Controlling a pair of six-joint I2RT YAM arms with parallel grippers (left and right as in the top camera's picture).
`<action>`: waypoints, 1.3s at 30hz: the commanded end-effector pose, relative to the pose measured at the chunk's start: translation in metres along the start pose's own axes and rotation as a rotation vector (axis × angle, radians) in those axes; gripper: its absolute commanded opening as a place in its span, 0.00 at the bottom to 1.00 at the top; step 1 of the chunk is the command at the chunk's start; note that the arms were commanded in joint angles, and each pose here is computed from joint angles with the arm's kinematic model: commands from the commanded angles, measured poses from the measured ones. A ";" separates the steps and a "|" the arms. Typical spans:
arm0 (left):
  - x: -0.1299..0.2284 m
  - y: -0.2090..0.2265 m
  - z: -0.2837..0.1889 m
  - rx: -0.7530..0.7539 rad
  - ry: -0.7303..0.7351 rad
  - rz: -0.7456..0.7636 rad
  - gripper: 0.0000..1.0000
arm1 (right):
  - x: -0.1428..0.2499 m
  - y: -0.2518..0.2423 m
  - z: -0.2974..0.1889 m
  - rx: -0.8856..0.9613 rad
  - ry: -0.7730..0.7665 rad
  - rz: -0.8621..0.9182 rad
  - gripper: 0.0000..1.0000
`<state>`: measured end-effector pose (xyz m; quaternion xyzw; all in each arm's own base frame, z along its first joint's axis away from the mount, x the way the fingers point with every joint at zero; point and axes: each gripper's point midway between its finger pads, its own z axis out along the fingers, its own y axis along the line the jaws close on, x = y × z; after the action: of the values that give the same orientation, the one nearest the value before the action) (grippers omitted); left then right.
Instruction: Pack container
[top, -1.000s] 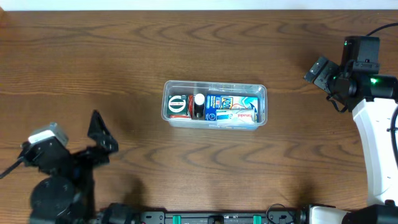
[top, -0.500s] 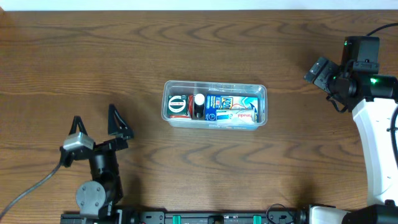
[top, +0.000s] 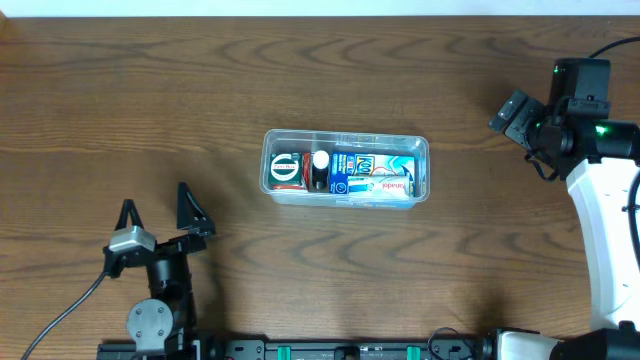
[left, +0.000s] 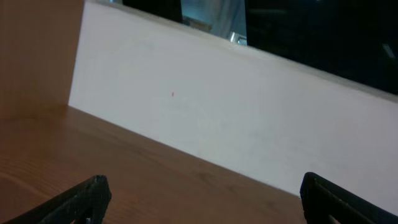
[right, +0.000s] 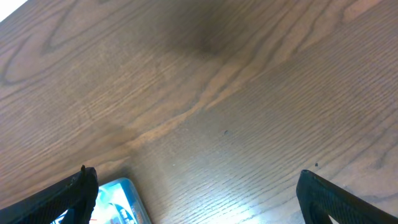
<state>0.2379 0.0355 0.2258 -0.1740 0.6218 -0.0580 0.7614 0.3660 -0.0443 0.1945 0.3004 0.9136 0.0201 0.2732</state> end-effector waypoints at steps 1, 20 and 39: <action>0.030 0.005 0.000 0.006 0.085 0.022 0.98 | -0.003 -0.002 0.000 0.007 -0.007 0.011 0.99; 0.088 0.018 -0.013 -0.030 0.330 0.061 0.98 | -0.003 -0.002 0.000 0.007 -0.007 0.011 0.99; 0.088 0.018 -0.013 -0.031 0.330 0.061 0.98 | -0.003 -0.002 0.000 0.007 -0.007 0.011 0.99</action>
<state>0.2438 0.0222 0.1542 -0.1574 0.7248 -0.0655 0.6675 0.3661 -0.0443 0.1945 0.3002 0.9136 0.0201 0.2734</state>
